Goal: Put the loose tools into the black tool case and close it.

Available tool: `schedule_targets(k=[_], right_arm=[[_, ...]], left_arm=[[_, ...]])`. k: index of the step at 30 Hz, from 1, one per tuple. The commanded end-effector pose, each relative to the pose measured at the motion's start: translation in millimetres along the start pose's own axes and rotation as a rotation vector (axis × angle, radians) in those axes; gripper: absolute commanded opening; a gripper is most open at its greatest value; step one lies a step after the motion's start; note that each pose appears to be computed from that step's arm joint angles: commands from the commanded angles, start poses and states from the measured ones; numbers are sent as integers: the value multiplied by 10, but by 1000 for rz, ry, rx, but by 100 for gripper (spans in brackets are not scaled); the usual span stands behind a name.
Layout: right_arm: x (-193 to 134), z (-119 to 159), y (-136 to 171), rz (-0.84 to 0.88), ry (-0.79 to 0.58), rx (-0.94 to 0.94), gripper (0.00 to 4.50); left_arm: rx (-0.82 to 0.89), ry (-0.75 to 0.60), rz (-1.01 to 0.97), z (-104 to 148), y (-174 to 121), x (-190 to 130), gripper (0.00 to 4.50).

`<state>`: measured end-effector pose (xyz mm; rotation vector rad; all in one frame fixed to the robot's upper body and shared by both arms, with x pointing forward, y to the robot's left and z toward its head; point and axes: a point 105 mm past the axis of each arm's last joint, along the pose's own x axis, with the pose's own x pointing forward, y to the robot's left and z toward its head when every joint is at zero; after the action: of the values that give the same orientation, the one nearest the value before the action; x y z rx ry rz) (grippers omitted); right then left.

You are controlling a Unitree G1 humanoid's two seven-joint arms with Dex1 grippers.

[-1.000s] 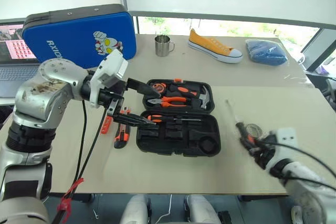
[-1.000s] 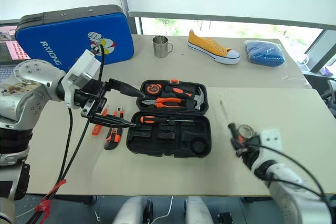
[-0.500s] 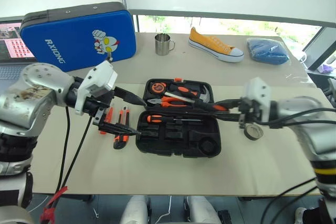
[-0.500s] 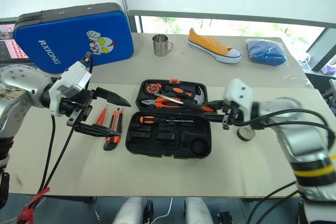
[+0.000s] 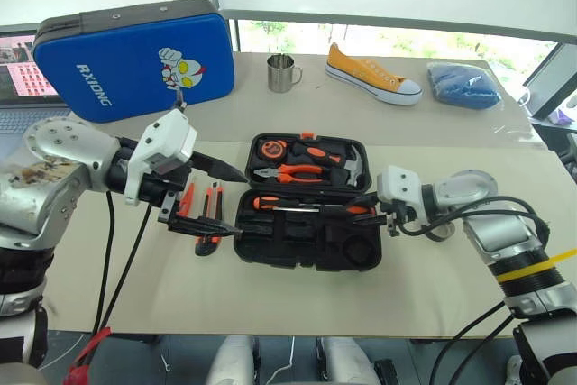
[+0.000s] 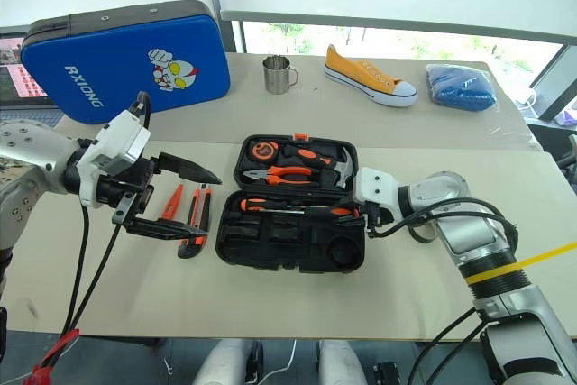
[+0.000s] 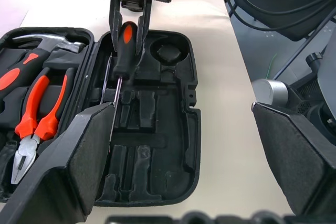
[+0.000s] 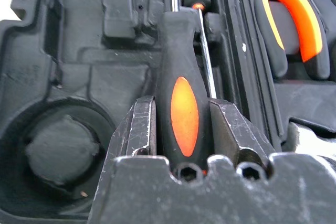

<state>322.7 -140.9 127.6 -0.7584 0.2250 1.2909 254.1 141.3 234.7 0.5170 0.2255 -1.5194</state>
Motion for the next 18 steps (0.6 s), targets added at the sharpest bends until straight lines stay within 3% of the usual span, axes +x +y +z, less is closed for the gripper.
schedule_targets(k=[1, 11, 13, 18], right_arm=[[8, 87, -39, -11, -7, -57, 104], [13, 86, 1, -1, 9, -51, 104], [1, 117, 5, 0, 3, -46, 205], [-76, 318, -38, -23, -56, -29, 360]], left_arm=[[50, -2, 19, 85, -4, -42, 450], [62, -6, 11, 89, 33, -14, 450], [65, -7, 9, 89, 33, -12, 450], [69, -7, 8, 89, 48, -16, 450]])
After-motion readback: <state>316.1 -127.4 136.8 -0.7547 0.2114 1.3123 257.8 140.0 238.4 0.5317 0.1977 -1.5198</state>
